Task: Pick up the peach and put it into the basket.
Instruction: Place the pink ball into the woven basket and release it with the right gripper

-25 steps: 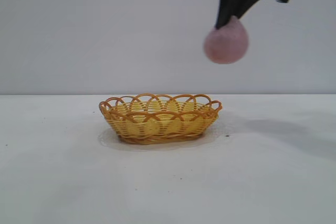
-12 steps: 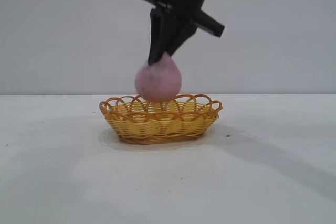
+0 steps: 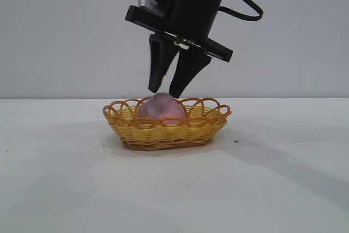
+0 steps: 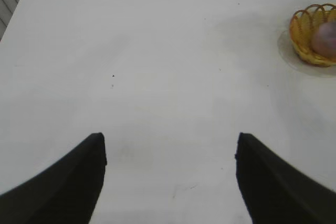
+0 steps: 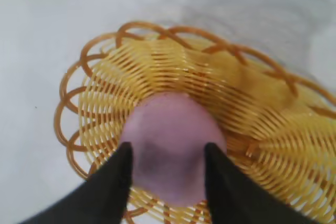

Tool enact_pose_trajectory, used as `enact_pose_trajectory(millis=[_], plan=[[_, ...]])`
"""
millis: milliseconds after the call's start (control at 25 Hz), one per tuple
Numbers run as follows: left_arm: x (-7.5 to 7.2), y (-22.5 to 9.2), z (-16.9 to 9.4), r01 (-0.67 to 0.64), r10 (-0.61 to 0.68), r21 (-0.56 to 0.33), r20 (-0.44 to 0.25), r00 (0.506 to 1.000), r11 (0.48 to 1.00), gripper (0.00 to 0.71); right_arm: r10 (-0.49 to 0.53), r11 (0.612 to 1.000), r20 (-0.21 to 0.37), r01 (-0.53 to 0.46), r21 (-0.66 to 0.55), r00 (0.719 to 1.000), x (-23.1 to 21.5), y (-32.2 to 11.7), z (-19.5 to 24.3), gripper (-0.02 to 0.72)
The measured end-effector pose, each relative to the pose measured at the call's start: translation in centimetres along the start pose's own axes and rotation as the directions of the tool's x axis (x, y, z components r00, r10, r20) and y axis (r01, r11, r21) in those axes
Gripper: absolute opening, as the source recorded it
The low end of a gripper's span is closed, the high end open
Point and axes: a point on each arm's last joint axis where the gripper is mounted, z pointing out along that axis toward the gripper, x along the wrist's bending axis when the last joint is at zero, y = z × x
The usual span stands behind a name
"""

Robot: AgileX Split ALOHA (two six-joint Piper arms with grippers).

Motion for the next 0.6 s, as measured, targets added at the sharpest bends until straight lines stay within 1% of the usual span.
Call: enact_pose_trajectory(millis=[80,120,160,240,280,320,440,600], plan=[[0.0,0.0,0.0,0.0,0.0,0.0,0.0,1.0,1.0,0.461,-0.007,1.0,0.016,0.007,0.001,1.0,-0.1,0.0,0.0,0.48],[0.0,0.0,0.0,0.0,0.0,0.0,0.0,1.0,1.0,0.461,-0.012,1.0,0.028,0.012,0.004,1.0,-0.3,0.0,0.0,0.498],[0.0,0.0,0.0,0.0,0.0,0.0,0.0,1.0,1.0,0.461,-0.018,1.0,0.039,0.018,0.007,0.999,-0.4,-0.1,0.0,0.485],[0.0,0.0,0.0,0.0,0.0,0.0,0.0,1.0,1.0,0.461,-0.024,1.0,0.056,0.023,0.005,0.998,-0.7,-0.1,-0.3,0.485],[0.0,0.0,0.0,0.0,0.0,0.0,0.0,1.0,1.0,0.461,-0.021,1.0,0.061,0.021,-0.001,0.998,-0.9,0.0,-0.6,0.526],[0.0,0.0,0.0,0.0,0.0,0.0,0.0,1.0,1.0,0.461,-0.012,1.0,0.066,0.012,-0.013,0.998,-1.4,0.0,-1.2,0.511],[0.0,0.0,0.0,0.0,0.0,0.0,0.0,1.0,1.0,0.461,0.021,0.998,0.091,-0.017,-0.052,0.996,-3.2,0.0,-3.2,0.511],[0.0,0.0,0.0,0.0,0.0,0.0,0.0,1.0,1.0,0.461,0.091,0.992,0.14,-0.078,-0.099,0.986,-7.0,-0.5,-5.9,0.511]])
